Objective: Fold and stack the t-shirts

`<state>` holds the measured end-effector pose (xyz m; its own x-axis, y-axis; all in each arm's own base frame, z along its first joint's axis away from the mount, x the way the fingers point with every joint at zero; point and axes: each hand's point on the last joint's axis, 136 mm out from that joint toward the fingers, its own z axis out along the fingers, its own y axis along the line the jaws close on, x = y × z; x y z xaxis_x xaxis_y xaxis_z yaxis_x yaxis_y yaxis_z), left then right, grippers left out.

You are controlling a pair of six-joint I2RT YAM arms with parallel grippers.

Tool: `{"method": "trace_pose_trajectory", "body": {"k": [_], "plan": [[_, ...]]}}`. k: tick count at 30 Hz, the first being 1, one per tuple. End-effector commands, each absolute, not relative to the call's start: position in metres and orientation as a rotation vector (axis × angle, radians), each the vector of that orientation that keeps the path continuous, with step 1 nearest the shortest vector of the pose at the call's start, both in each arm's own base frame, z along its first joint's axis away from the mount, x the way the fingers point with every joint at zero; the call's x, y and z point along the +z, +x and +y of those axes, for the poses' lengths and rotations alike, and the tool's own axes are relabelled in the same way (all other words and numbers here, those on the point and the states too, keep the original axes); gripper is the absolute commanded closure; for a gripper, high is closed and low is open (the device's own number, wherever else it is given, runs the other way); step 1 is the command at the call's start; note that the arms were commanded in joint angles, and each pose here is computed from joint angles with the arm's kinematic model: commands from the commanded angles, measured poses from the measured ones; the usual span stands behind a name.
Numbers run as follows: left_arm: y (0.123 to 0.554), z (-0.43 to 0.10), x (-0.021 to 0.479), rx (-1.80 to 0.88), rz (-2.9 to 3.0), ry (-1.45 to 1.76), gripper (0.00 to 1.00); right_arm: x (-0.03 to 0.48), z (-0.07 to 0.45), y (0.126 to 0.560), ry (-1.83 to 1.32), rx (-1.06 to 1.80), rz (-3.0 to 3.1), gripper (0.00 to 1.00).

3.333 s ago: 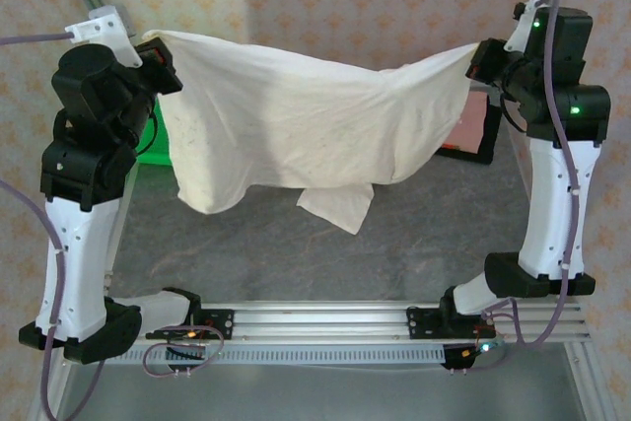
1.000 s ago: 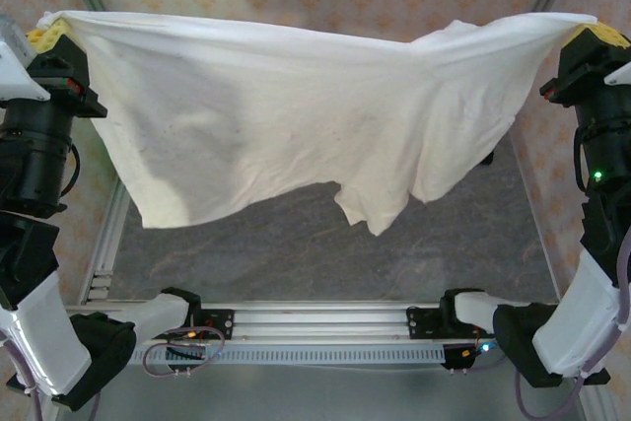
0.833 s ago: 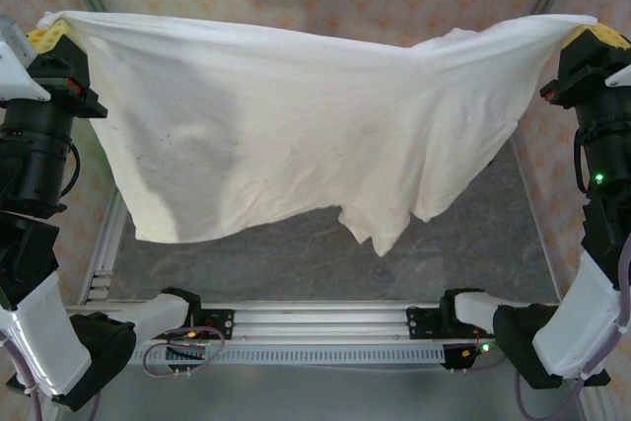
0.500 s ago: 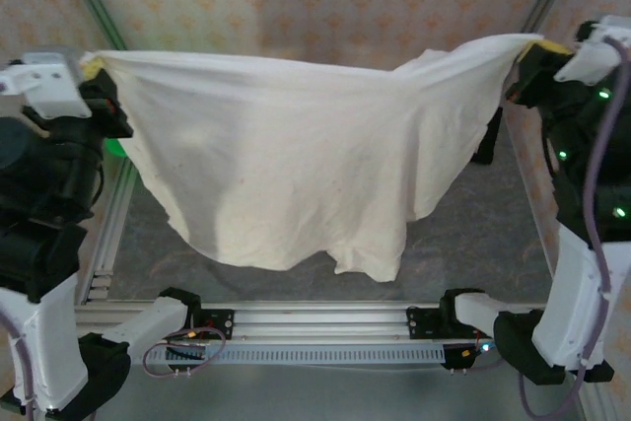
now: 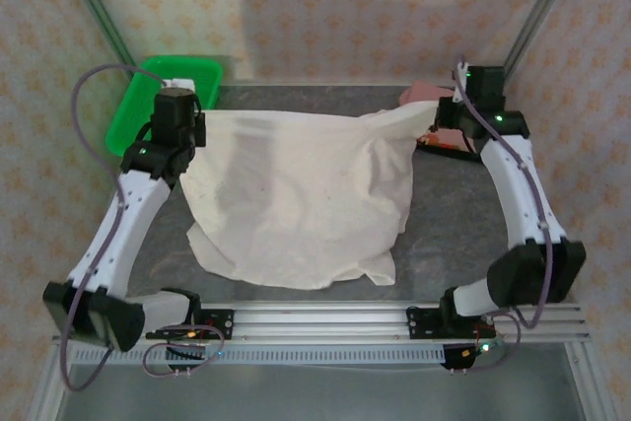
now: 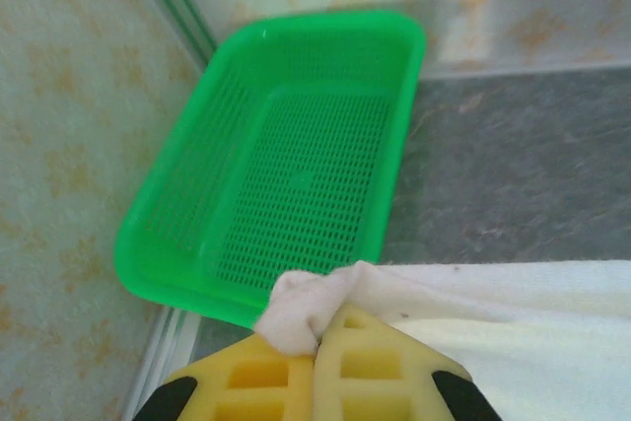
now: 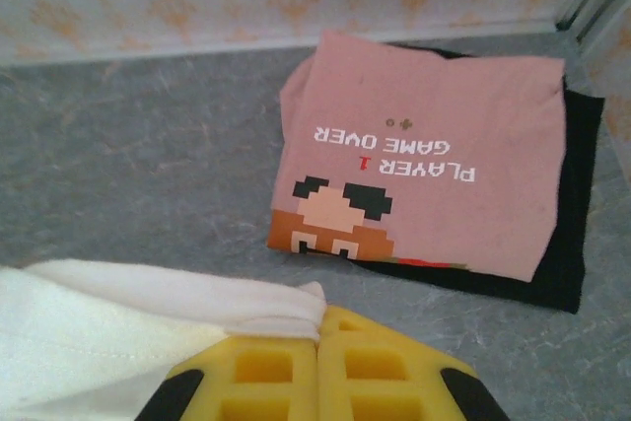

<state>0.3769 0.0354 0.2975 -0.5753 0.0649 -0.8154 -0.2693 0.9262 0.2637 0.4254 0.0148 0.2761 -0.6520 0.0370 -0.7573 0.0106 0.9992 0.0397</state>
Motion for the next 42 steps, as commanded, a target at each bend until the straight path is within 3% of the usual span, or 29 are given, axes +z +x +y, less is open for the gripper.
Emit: {"method": "trace_pose_trajectory", "body": {"k": [1,8,16,26,42], "plan": [[0.404,0.060,0.277,0.533,2.130,-0.261,1.00,0.268,0.013,0.465,-0.006,-0.077,2.229,1.00],[0.448,0.067,0.205,0.648,2.322,-0.258,1.00,0.210,0.037,0.524,-0.065,-0.206,2.341,1.00],[0.469,0.068,0.180,0.660,2.354,-0.313,1.00,0.208,0.048,0.541,-0.061,-0.318,2.308,1.00],[0.457,0.083,0.201,0.615,2.301,-0.369,1.00,0.240,0.046,0.505,-0.025,-0.271,2.227,1.00],[0.421,0.086,0.192,0.574,2.304,-0.370,1.00,0.207,0.035,0.405,0.034,-0.173,2.298,1.00]]}}
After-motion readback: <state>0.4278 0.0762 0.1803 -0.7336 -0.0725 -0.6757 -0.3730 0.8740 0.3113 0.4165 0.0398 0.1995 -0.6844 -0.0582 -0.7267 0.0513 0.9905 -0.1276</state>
